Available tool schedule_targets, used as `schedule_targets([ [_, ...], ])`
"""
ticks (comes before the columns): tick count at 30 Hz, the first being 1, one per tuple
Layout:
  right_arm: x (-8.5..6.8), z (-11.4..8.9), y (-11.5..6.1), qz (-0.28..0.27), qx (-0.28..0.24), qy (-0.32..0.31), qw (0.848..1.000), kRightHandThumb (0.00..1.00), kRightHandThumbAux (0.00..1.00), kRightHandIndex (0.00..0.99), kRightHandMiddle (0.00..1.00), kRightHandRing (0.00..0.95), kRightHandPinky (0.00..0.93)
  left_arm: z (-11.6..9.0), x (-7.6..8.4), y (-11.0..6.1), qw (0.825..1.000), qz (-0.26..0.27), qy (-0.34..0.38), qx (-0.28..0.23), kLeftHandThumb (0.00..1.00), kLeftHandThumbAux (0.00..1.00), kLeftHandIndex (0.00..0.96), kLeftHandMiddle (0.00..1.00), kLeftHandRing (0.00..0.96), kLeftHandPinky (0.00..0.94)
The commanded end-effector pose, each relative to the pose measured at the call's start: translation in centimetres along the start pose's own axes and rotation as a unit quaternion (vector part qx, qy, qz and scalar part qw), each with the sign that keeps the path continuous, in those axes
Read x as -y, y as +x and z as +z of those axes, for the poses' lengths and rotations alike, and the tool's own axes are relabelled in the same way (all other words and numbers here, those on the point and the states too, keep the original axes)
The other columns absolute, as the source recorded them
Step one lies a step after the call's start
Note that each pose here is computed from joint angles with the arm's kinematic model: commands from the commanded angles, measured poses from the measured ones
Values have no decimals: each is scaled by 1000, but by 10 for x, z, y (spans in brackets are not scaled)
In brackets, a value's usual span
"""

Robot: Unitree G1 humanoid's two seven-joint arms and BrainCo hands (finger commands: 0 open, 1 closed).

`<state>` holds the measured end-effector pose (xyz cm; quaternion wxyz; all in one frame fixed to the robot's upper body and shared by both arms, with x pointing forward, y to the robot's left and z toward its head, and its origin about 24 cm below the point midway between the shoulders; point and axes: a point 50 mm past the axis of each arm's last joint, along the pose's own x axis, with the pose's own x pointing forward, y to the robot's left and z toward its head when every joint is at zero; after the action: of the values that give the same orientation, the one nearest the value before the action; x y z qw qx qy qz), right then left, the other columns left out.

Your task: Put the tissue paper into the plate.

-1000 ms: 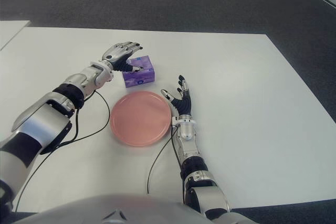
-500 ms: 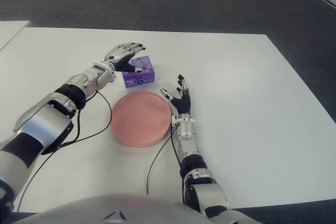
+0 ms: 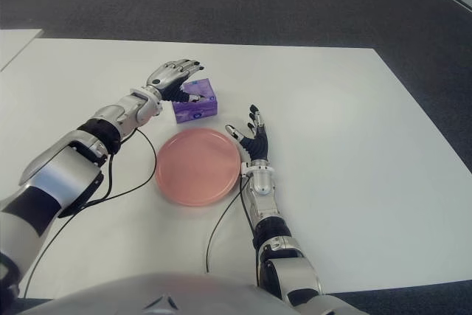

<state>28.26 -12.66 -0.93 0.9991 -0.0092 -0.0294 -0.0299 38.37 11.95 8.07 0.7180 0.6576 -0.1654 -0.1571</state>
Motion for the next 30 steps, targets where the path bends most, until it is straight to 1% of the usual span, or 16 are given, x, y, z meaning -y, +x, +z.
schedule_targets([
  [1, 7, -26, -19, -11, -68, -2, 998, 107, 713, 0, 0, 0, 4, -1, 23, -10, 999, -35, 30, -11, 84, 359, 0, 0, 0, 0],
  [3, 7, -26, -19, -13, -67, 1, 998, 110, 717, 0, 0, 0, 7, -1, 27, -11, 998, -44, 46, -13, 79, 360, 0, 0, 0, 0],
  [7, 8, -26, -19, -14, -66, 2, 998, 116, 721, 0, 0, 0, 10, -1, 29, -11, 997, -48, 59, -13, 72, 361, 0, 0, 0, 0],
  [10, 9, -26, -19, -16, -71, 6, 997, 122, 719, 0, 0, 0, 10, -2, 32, -12, 995, -56, 87, -15, 68, 361, 0, 0, 0, 0],
  [16, 11, -26, -19, -22, -73, 6, 997, 136, 708, 0, 0, 0, 15, -5, 36, -14, 990, -64, 120, -24, 75, 368, 0, 0, 0, 0],
  [23, 12, -26, -19, -27, -68, 4, 997, 143, 698, 0, 0, 0, 16, -7, 41, -18, 987, -71, 139, -33, 94, 366, 0, 0, 0, 0],
  [26, 13, -26, -19, -26, -65, 0, 998, 142, 695, 0, 0, 0, 17, -8, 48, -22, 984, -84, 153, -38, 98, 359, 0, 0, 0, 0],
  [30, 14, -26, -20, -26, -62, -1, 998, 140, 697, 0, 0, 0, 15, -7, 53, -24, 982, -96, 159, -40, 96, 353, 0, 0, 0, 0],
])
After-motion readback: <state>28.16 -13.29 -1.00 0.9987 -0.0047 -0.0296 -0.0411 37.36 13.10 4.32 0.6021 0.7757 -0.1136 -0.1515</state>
